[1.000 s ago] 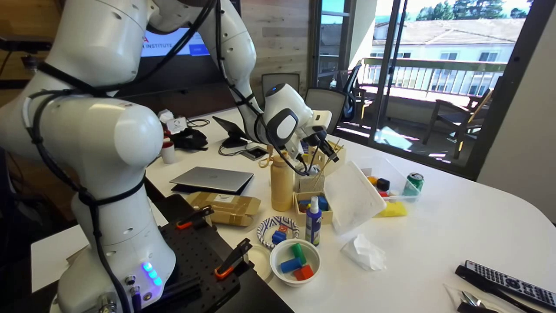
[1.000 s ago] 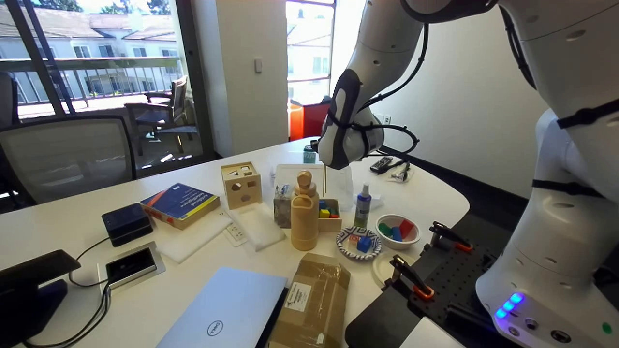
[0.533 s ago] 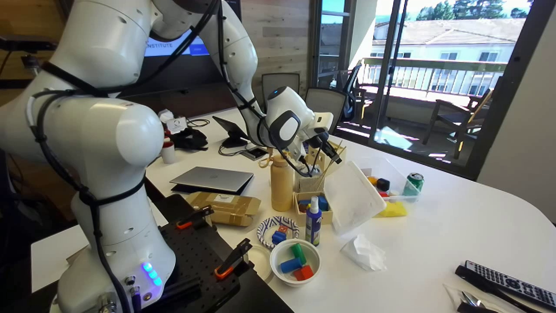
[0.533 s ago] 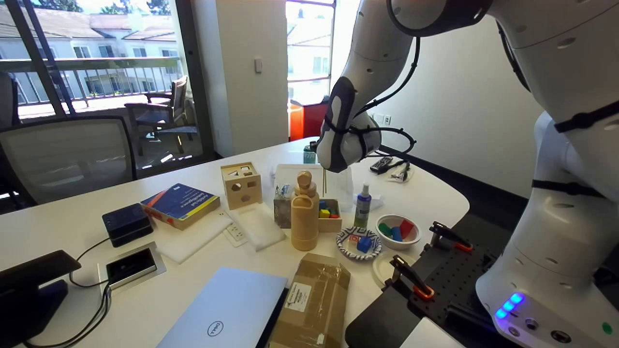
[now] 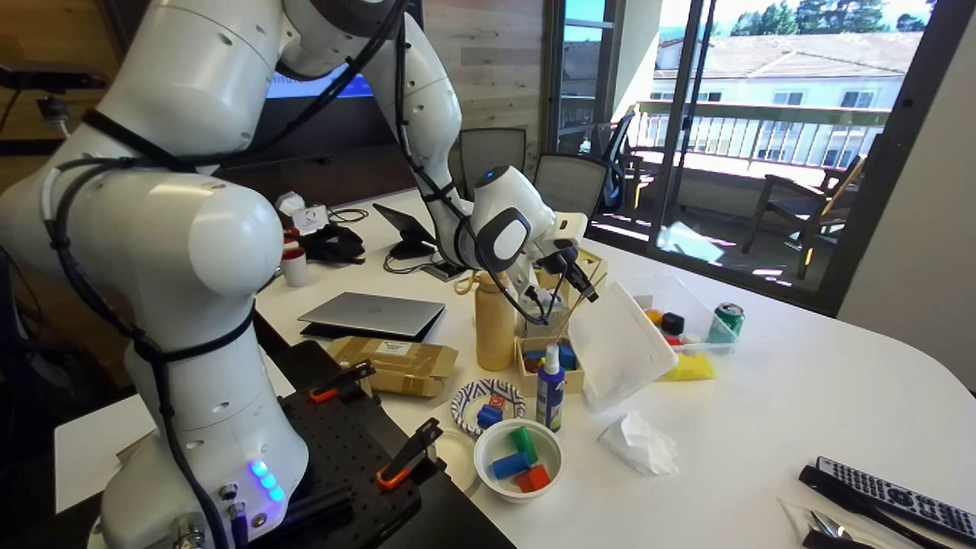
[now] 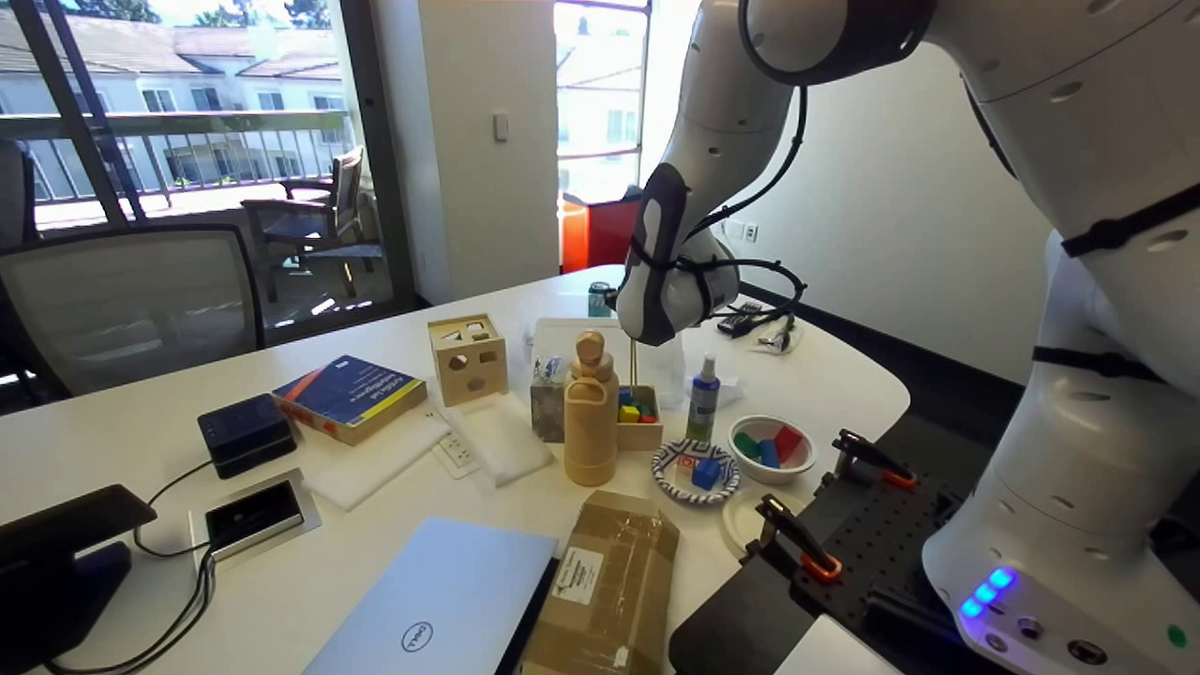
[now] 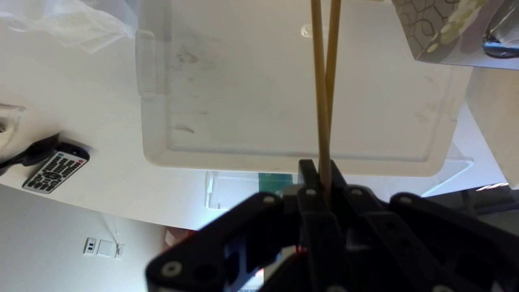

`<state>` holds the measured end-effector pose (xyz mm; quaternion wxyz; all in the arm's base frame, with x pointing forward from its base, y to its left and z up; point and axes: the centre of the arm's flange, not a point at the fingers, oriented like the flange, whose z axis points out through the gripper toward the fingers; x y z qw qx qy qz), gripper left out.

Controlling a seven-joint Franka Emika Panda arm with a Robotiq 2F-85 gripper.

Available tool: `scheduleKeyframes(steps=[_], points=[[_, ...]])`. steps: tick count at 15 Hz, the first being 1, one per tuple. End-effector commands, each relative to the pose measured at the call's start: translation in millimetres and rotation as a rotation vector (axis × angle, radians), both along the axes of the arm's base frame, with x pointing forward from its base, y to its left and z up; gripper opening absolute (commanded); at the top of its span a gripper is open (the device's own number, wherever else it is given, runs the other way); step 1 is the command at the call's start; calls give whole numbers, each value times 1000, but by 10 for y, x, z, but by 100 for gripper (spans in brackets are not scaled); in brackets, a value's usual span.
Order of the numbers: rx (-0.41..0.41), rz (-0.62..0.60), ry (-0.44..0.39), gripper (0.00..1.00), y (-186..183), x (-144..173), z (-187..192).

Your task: Pick up the sticks and mix the objects in the box

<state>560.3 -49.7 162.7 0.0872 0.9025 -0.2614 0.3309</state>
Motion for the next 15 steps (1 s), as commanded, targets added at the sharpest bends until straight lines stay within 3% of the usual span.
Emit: scheduleKeyframes(steps=[1, 11, 15], points=[[22, 1, -19, 2, -126, -129, -332], [-2, -50, -44, 2, -254, 66, -693], [13, -65, -10, 2, -328, 69, -760]])
